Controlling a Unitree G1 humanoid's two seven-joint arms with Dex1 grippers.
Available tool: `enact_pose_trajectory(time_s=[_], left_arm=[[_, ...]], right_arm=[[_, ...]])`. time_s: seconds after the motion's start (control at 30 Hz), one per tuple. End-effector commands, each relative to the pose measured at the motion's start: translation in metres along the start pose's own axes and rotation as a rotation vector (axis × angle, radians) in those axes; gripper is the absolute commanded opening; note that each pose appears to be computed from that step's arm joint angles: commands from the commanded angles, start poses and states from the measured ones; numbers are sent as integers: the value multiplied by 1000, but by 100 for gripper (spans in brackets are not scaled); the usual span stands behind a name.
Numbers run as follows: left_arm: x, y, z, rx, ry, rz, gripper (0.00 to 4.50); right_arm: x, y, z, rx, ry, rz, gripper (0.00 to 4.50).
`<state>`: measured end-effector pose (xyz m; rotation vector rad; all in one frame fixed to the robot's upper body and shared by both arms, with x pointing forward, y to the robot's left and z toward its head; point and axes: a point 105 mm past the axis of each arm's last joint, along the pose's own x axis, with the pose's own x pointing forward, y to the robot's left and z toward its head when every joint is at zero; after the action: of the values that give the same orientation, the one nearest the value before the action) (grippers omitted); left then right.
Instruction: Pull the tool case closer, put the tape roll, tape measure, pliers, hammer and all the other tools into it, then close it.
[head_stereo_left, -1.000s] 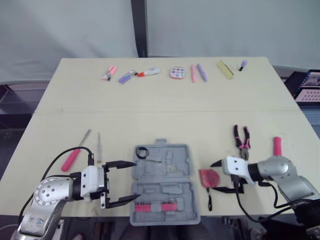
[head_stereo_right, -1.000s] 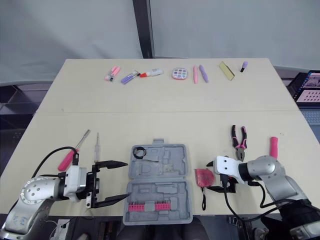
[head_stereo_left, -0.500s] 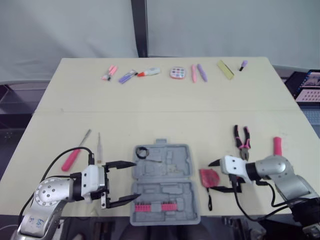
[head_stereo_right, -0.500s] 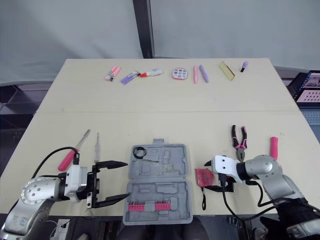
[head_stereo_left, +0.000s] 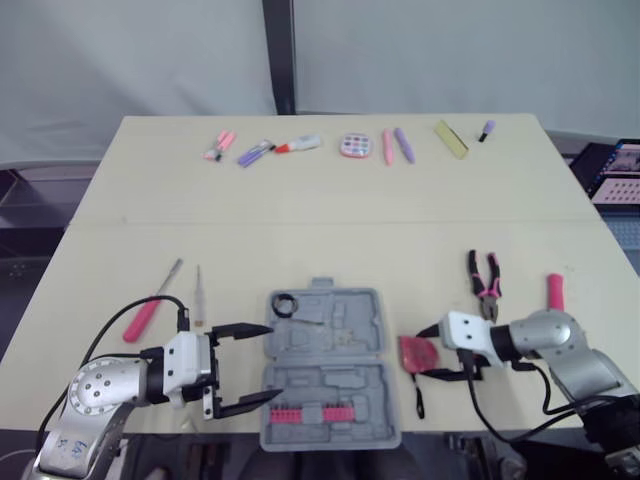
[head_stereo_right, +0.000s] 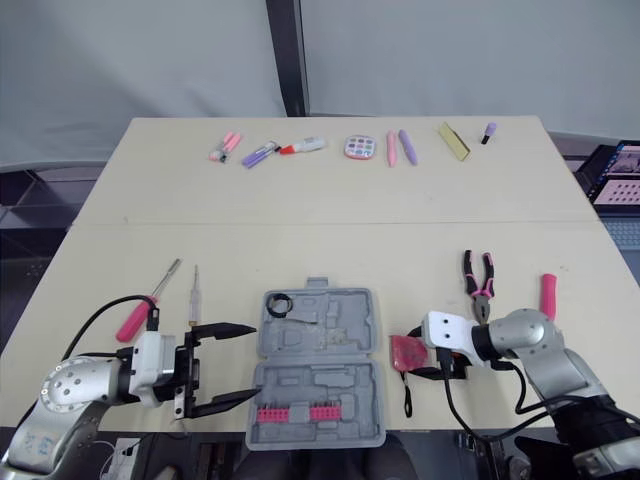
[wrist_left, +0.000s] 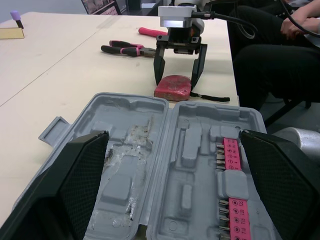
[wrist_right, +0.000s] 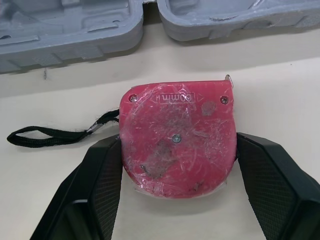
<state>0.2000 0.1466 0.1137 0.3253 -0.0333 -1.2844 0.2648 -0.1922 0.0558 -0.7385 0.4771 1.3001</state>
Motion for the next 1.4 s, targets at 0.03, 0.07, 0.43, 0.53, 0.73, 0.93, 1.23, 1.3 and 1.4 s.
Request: enact_pose_trajectory(time_s=[0.03,0.07,0.43,0.53,0.73,0.93,1.23,1.3,1.4], left_arm=[[-5,6,7,18,-27,31,450],[-5,6,6,17,-24,32,450],[-17,25,-12,-11,4,172,450],[-21,35,-13,-12,1,233,450],[-20,35,-13,-9,7,237,450],[-20,34,-15,-1,18,243,450],[-19,31,-17,5,26,239,450],[-18,32,-17,9,26,240,450],[-18,32,-15,12,25,241,450]], right_arm=[[-20,-15,28,-47,-38,-38,295],[-24,-19,35,-45,-40,-46,295],[-21,-38,101,-107,163,-54,295],[-11,-46,112,-118,209,-81,295],[9,-50,123,-117,265,-92,295],[25,-50,128,-108,309,-83,295],[45,-64,125,-123,357,-132,295],[47,-65,126,-142,364,-135,295],[48,-67,128,-164,367,-131,295]])
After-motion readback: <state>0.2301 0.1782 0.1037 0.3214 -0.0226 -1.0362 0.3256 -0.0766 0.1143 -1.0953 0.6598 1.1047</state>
